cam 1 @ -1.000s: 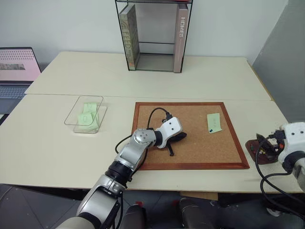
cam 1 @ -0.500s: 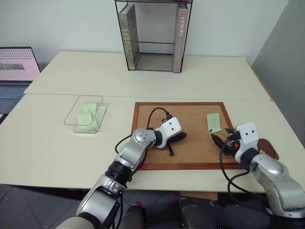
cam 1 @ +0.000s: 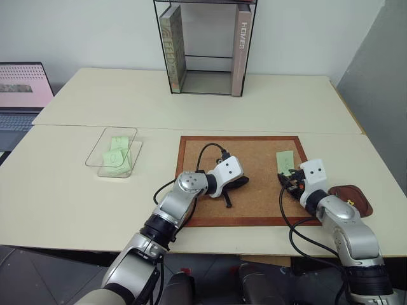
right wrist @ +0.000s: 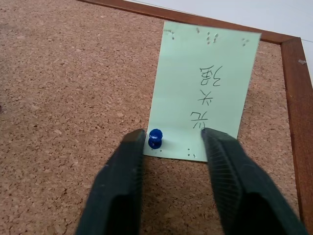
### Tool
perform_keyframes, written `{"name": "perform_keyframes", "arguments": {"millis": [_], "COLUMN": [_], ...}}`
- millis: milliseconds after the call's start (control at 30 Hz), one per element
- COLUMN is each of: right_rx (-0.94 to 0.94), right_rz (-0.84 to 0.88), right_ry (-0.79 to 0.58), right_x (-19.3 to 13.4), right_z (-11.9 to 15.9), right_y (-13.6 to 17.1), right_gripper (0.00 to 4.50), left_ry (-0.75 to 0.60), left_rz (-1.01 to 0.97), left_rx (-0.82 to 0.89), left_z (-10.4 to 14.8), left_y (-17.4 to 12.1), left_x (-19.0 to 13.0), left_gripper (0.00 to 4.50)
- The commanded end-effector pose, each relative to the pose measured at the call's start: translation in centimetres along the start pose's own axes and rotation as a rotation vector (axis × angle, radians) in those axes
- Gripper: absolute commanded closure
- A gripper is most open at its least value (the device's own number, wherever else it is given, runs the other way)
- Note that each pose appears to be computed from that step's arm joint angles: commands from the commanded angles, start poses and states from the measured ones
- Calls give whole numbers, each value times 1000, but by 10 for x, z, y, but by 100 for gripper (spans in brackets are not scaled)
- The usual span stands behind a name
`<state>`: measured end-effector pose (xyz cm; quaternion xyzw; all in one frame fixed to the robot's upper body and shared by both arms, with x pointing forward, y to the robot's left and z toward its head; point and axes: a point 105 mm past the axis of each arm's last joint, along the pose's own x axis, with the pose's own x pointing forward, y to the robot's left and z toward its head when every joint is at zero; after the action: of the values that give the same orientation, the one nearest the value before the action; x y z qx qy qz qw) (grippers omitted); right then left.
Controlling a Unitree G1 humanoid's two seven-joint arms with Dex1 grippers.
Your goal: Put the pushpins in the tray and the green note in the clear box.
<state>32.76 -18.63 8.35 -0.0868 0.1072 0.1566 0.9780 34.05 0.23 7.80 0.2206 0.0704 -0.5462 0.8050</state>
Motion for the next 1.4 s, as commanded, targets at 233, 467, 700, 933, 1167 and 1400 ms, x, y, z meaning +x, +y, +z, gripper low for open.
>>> {"name": "perform_keyframes", "arguments": {"millis": [233,467,700,933,1167,1400], "right_rx": [-28,-107,-243,-386,-556,-745], "right_rz": [0,39,104,141,139,153], "right_ry": [-82,-174,-225,-219,-189,-174], "right_x": [-2,-8,-25,-32,-28,-25], "right_z": [20,54,84,91,79,70], "right_y": [-1,10,21,29,29,27], "right_gripper": [448,448,448,448,450,450], "left_ry": [69,67,29,-135,-248,-302], "left_rz": [-21,-24,5,40,12,-37], "left_rx": [-8,-9,-38,-140,-283,-378], "left_z": [-18,-17,-8,35,65,77], "left_y": [-7,-7,0,19,35,37], "left_x": [0,0,1,-5,-31,-47], "left_gripper": [450,450,450,450,315,172]}}
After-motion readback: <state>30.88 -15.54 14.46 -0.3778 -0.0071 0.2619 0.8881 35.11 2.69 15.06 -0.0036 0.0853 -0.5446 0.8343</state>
